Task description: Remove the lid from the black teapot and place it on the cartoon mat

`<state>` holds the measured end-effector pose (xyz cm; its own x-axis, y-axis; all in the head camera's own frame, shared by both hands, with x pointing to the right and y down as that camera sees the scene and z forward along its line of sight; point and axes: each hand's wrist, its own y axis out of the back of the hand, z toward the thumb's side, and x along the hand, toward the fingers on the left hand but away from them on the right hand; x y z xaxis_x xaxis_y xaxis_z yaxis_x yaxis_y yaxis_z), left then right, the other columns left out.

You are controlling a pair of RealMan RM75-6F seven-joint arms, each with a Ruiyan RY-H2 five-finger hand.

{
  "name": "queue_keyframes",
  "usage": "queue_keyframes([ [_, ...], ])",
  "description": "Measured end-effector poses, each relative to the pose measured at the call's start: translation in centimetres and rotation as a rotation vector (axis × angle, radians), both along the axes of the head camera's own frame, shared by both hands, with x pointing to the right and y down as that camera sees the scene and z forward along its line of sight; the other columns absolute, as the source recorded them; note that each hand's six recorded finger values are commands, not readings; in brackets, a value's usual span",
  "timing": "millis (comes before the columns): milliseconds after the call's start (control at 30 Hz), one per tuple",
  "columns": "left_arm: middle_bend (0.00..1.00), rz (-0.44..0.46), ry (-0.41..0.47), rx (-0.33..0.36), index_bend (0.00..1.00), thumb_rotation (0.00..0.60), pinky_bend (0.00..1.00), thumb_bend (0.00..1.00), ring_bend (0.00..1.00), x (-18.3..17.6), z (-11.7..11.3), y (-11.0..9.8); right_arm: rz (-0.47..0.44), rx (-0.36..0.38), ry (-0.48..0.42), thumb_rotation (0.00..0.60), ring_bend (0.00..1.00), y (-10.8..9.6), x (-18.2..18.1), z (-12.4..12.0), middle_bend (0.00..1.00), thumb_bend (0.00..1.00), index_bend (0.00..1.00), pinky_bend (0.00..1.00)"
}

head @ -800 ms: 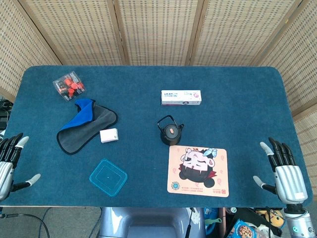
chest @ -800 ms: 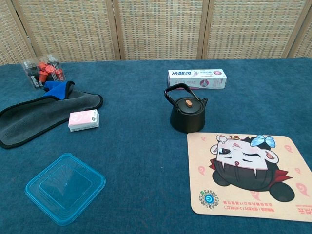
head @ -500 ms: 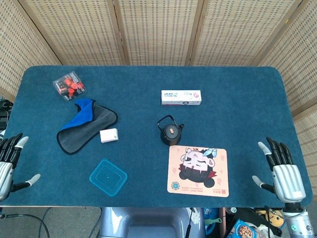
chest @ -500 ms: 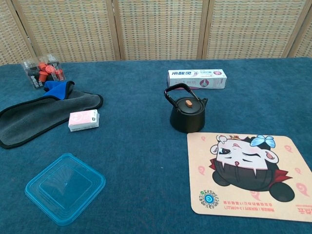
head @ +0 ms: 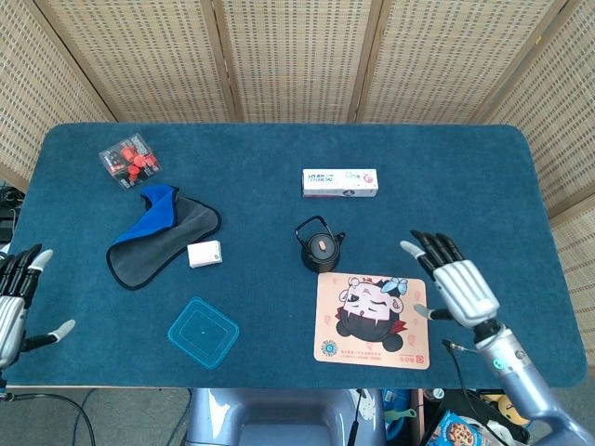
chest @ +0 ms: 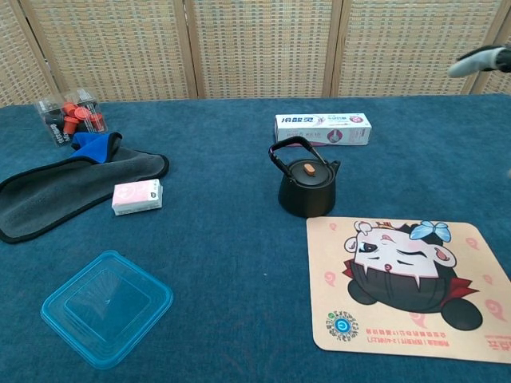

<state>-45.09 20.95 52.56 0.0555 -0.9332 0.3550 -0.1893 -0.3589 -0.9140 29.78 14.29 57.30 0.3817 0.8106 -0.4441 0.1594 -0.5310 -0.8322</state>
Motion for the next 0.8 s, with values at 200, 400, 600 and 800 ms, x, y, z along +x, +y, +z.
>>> queue_keyframes([
  [200,0.0,-0.018,-0.007,-0.004,0.0,0.6,0.0,0.07,0.0,-0.5,0.2,-0.4,0.026,-0.017,0.003,0.6,0.0,-3.0,-2.5,1.2,0.0,0.09,0.3,0.0],
  [400,0.0,-0.036,-0.023,-0.006,0.0,0.6,0.0,0.07,0.0,-0.9,0.6,-0.7,0.144,-0.102,0.017,0.6,0.0,-5.4,-4.3,3.6,0.0,0.13,0.34,0.0],
  [600,0.0,-0.048,-0.024,-0.015,0.0,0.6,0.0,0.07,0.0,-1.2,0.8,-1.0,0.193,-0.184,0.045,0.6,0.0,-6.7,-8.1,6.2,0.0,0.2,0.39,0.0],
  [800,0.0,-0.069,-0.025,-0.033,0.0,0.6,0.0,0.07,0.0,-1.8,1.3,-1.3,0.24,-0.24,0.057,0.6,0.0,-7.1,-13.1,8.2,0.0,0.25,0.45,0.0],
])
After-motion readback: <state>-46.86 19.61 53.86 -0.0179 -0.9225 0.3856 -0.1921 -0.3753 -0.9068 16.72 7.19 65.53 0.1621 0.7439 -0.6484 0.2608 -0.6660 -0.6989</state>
